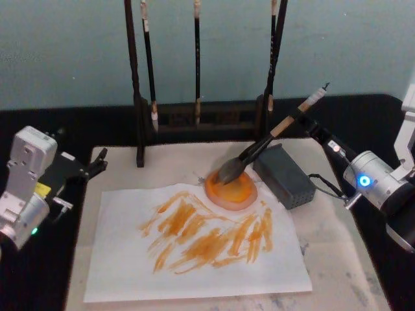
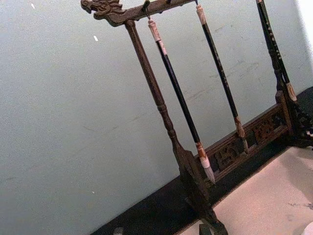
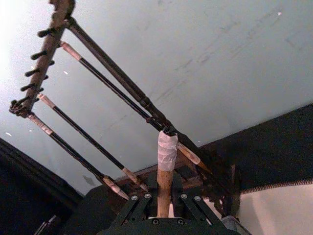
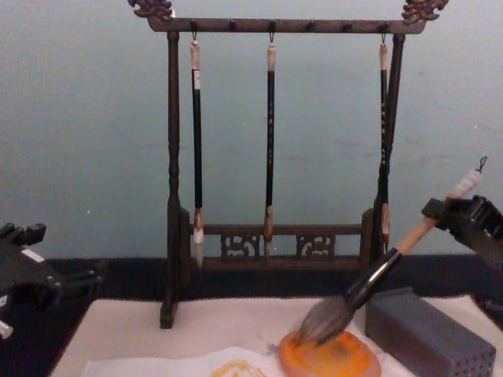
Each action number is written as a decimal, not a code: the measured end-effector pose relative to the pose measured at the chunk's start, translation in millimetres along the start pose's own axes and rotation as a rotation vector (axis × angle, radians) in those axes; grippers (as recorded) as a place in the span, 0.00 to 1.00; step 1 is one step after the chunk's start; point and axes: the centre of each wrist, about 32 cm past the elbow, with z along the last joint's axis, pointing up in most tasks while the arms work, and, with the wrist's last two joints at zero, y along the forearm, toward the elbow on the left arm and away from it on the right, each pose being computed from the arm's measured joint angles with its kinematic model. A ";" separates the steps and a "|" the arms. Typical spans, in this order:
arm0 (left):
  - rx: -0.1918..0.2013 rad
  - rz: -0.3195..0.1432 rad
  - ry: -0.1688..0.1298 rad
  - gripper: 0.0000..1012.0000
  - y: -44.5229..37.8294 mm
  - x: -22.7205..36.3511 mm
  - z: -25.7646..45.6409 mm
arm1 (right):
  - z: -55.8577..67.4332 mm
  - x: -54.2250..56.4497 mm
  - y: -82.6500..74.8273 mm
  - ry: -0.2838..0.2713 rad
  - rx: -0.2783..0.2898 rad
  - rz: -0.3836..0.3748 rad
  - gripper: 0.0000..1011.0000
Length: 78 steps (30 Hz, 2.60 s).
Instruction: Pick up the brush from the inkstone, write on the paper, then place the brush back to its original position.
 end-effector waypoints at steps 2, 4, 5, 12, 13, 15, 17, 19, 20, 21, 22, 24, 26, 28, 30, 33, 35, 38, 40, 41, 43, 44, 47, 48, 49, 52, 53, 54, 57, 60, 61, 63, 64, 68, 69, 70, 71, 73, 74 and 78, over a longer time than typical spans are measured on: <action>0.000 0.000 0.000 0.99 0.0 0.0 0.0 | -0.1 1.1 0.6 0.009 -0.004 -0.002 0.17; 0.000 0.000 0.000 0.99 0.0 0.0 0.0 | -0.1 3.1 1.5 0.024 -0.009 -0.005 0.17; 0.000 0.000 0.000 0.99 0.0 0.0 0.0 | 0.1 4.3 1.9 0.034 -0.011 -0.007 0.17; 0.000 0.000 0.000 0.99 0.0 0.0 0.0 | 0.7 8.3 1.4 0.066 -0.019 -0.012 0.17; 0.000 0.000 0.000 0.99 0.0 0.0 0.0 | 0.9 8.9 1.1 0.071 -0.020 -0.012 0.17; 0.000 0.000 0.000 0.99 0.0 0.0 0.0 | 1.1 10.1 0.4 0.078 -0.020 -0.014 0.17; 0.000 0.000 0.000 0.99 0.0 0.0 0.0 | 1.6 10.7 -0.2 0.082 -0.020 -0.014 0.17; 0.000 0.000 0.000 0.99 0.0 0.0 0.0 | 2.1 11.4 -1.1 0.087 -0.020 -0.014 0.17; 0.000 0.000 0.000 0.99 0.0 0.0 0.0 | 2.1 11.8 -1.6 0.088 -0.020 -0.014 0.17; 0.000 0.000 0.000 0.99 0.0 0.0 0.0 | 2.0 12.6 -2.8 0.092 -0.019 -0.015 0.17; 0.000 0.000 0.000 0.99 0.0 0.0 0.0 | 2.2 12.9 -3.3 0.093 -0.019 -0.015 0.17; 0.000 0.000 0.000 0.99 0.0 0.0 0.0 | 2.8 13.4 -5.0 0.096 -0.018 -0.014 0.17; 0.000 0.000 0.000 0.99 0.0 0.0 0.0 | 3.1 13.6 -6.0 0.098 -0.017 -0.013 0.17; 0.000 0.000 0.000 0.99 0.0 0.0 0.0 | 3.1 13.8 -7.6 0.099 -0.017 -0.012 0.17; 0.000 0.000 0.000 0.99 0.0 0.0 0.0 | 2.8 14.1 -8.6 0.099 -0.020 -0.011 0.17; 0.000 0.000 0.000 0.99 0.0 0.0 0.0 | 1.7 14.6 -10.1 0.099 -0.026 -0.011 0.17; 0.000 0.000 0.000 0.99 0.0 0.0 0.0 | 1.2 14.9 -10.3 0.099 -0.028 -0.012 0.17; 0.000 0.000 0.000 0.99 0.0 0.0 0.0 | 0.0 16.0 -10.0 0.102 -0.032 -0.015 0.17; 0.000 0.000 0.000 0.99 0.0 0.0 0.0 | -0.3 16.5 -9.3 0.103 -0.033 -0.017 0.17; 0.000 0.000 0.000 0.99 0.0 0.0 0.0 | -0.4 16.7 -9.0 0.103 -0.033 -0.017 0.17; 0.000 0.000 0.000 0.99 0.0 0.0 0.0 | -0.8 16.9 -8.4 0.104 -0.034 -0.019 0.17; 0.000 0.000 0.000 0.99 0.0 0.0 0.0 | -1.2 17.2 -7.8 0.105 -0.035 -0.020 0.17; 0.000 0.000 0.000 0.99 0.0 0.0 0.0 | -2.0 17.8 -7.0 0.106 -0.036 -0.023 0.17; 0.000 0.000 0.000 0.99 0.0 0.0 0.0 | -2.2 18.0 -6.7 0.106 -0.036 -0.025 0.17; 0.000 0.000 0.000 0.99 0.0 0.0 0.0 | -2.6 18.5 -6.2 0.106 -0.037 -0.029 0.17; 0.000 0.000 0.000 0.99 0.0 0.0 0.0 | -3.4 18.9 -5.9 0.107 -0.038 -0.034 0.17; 0.000 0.000 0.000 0.99 0.0 0.0 0.0 | -3.4 18.9 -5.9 0.107 -0.039 -0.035 0.17; 0.000 0.000 0.000 0.99 0.0 0.0 0.0 | -3.7 19.1 -5.8 0.108 -0.039 -0.038 0.17; 0.000 0.000 0.000 0.99 0.0 0.0 0.0 | -4.1 19.4 -5.7 0.109 -0.039 -0.041 0.17; 0.000 0.000 0.000 0.99 0.0 0.0 0.0 | -4.8 19.8 -5.8 0.113 -0.040 -0.046 0.17; 0.000 0.000 0.000 0.99 0.0 0.0 0.0 | -5.0 20.0 -5.8 0.116 -0.040 -0.048 0.17; 0.000 0.000 0.000 0.99 0.0 0.0 0.0 | -5.0 20.3 -6.0 0.118 -0.040 -0.049 0.17; 0.000 0.000 0.000 0.99 0.0 0.0 0.0 | -5.1 20.5 -6.0 0.119 -0.041 -0.050 0.17; 0.000 0.000 0.000 0.99 0.0 0.0 0.0 | -5.5 20.7 -6.2 0.118 -0.042 -0.058 0.17; 0.000 0.000 0.000 0.99 0.0 0.0 0.0 | -5.5 20.7 -6.2 0.118 -0.042 -0.058 0.17; 0.000 0.000 0.000 0.99 0.0 0.0 0.0 | -5.6 20.7 -6.1 0.118 -0.042 -0.058 0.17; 0.000 0.000 0.000 0.99 0.0 0.0 0.0 | -5.6 20.7 -6.1 0.118 -0.041 -0.058 0.17; 0.000 0.000 0.000 0.99 0.0 0.0 0.0 | -5.6 20.6 -6.1 0.119 -0.041 -0.058 0.17; 0.000 0.000 0.000 0.99 0.0 0.0 0.0 | -5.6 20.6 -6.1 0.119 -0.041 -0.058 0.17; 0.000 0.000 0.000 0.99 0.0 0.0 0.0 | -5.4 20.6 -6.1 0.119 -0.041 -0.057 0.17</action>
